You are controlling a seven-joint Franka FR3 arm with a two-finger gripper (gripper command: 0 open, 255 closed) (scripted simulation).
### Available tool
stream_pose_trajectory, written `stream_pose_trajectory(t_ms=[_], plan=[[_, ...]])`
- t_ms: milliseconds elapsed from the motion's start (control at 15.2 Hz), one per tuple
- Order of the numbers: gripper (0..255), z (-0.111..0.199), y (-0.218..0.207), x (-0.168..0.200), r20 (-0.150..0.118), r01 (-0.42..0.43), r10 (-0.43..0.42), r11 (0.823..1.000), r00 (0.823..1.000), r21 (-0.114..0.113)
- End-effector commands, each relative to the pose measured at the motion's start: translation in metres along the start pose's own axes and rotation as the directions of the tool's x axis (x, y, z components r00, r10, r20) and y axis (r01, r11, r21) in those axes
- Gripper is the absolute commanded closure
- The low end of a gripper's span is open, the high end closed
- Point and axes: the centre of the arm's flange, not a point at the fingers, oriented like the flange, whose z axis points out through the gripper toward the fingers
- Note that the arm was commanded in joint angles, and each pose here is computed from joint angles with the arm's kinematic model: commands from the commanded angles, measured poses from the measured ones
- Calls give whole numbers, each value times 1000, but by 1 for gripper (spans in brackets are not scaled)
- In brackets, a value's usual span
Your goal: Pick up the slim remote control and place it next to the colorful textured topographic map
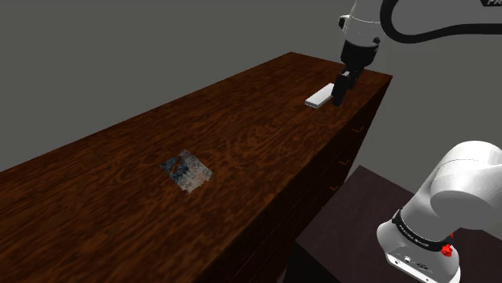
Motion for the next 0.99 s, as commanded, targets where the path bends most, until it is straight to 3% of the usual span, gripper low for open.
stream_pose_trajectory(t_ms=[0, 66, 198, 330, 462, 660, 792, 924], plan=[[0, 0, 0, 0, 0, 0, 0, 1000, 1000, 0], [0, 5, 14, -1, -3, 74, -74, 997, 997, 9], [0, 15, 41, -1, -11, 220, -220, 975, 975, 26], [0, 25, 68, 3, -22, 362, -361, 931, 932, 42], [0, 36, 94, 11, -35, 495, -494, 867, 869, 56], [0, 53, 129, 31, -58, 674, -672, 735, 738, 73], [0, 64, 150, 48, -75, 776, -772, 626, 631, 81], [0, 76, 167, 68, -93, 860, -855, 503, 510, 87]])
